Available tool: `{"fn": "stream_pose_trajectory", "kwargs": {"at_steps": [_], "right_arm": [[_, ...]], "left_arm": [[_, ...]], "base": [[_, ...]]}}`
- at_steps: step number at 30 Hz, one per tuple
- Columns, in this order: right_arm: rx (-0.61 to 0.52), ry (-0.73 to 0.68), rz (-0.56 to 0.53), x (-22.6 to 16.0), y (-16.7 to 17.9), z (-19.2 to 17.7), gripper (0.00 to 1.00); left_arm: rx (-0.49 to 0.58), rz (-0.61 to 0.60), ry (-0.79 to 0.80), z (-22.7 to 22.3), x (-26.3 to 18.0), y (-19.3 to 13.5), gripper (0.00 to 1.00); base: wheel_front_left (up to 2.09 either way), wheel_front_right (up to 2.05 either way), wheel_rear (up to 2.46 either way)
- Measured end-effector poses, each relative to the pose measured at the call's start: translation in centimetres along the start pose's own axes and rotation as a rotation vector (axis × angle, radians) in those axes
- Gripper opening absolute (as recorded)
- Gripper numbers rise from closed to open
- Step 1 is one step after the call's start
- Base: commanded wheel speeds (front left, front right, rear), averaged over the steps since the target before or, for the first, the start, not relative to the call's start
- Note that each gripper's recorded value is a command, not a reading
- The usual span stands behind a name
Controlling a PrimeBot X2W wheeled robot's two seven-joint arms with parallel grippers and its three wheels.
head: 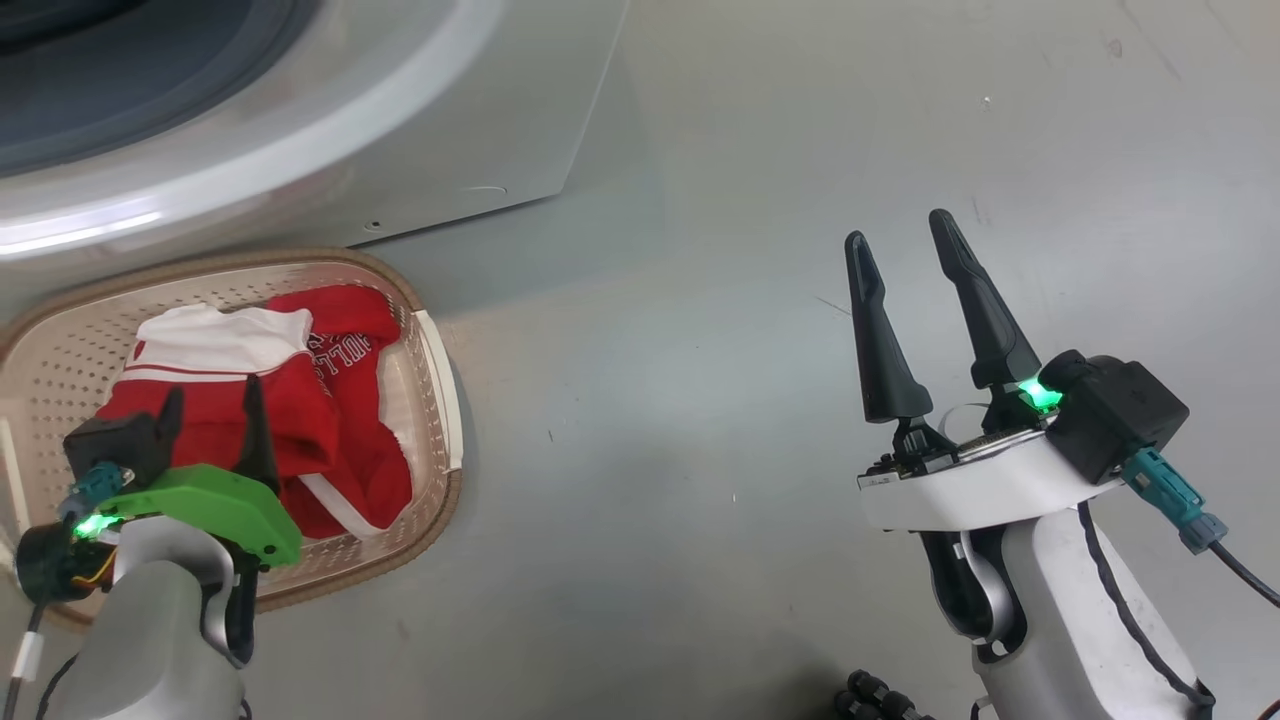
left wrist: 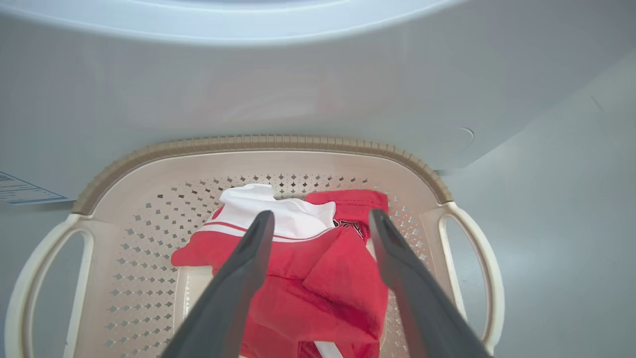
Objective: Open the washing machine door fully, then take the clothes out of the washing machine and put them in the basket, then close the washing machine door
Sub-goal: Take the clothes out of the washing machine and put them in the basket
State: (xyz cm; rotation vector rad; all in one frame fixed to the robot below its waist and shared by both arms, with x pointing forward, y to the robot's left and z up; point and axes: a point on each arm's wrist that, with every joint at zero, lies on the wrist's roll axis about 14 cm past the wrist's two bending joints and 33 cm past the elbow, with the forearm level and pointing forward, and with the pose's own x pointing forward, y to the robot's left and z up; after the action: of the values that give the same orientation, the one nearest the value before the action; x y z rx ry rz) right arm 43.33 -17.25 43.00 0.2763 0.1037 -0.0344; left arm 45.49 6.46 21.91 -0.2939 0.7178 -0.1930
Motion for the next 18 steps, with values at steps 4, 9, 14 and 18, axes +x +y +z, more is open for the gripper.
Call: {"fn": "stream_pose_trajectory", "kwargs": {"at_steps": [4,9,14,18], "right_arm": [[-0.014,-0.016,-0.001,0.0,-0.1,0.6,1.00],[-0.032,-0.036,-0.001,0.0,-0.2,1.3,1.00],[-0.052,-0.051,0.016,-0.2,0.4,1.9,1.00],[-0.057,-0.038,0.021,-1.0,0.6,1.6,1.00]], "left_arm": [[0.002,-0.018,-0.042,1.3,-0.6,-0.7,1.00],[0.011,-0.039,-0.093,3.1,-1.6,-1.6,1.00],[-0.002,-0.052,-0.187,6.2,-3.2,-2.4,1.00],[-0.009,-0.064,-0.314,10.4,-4.7,-2.7,1.00]], "base": [[0.00,0.00,0.00],[0.00,0.00,0.00],[0.00,0.00,0.00],[0.00,0.00,0.00]]}}
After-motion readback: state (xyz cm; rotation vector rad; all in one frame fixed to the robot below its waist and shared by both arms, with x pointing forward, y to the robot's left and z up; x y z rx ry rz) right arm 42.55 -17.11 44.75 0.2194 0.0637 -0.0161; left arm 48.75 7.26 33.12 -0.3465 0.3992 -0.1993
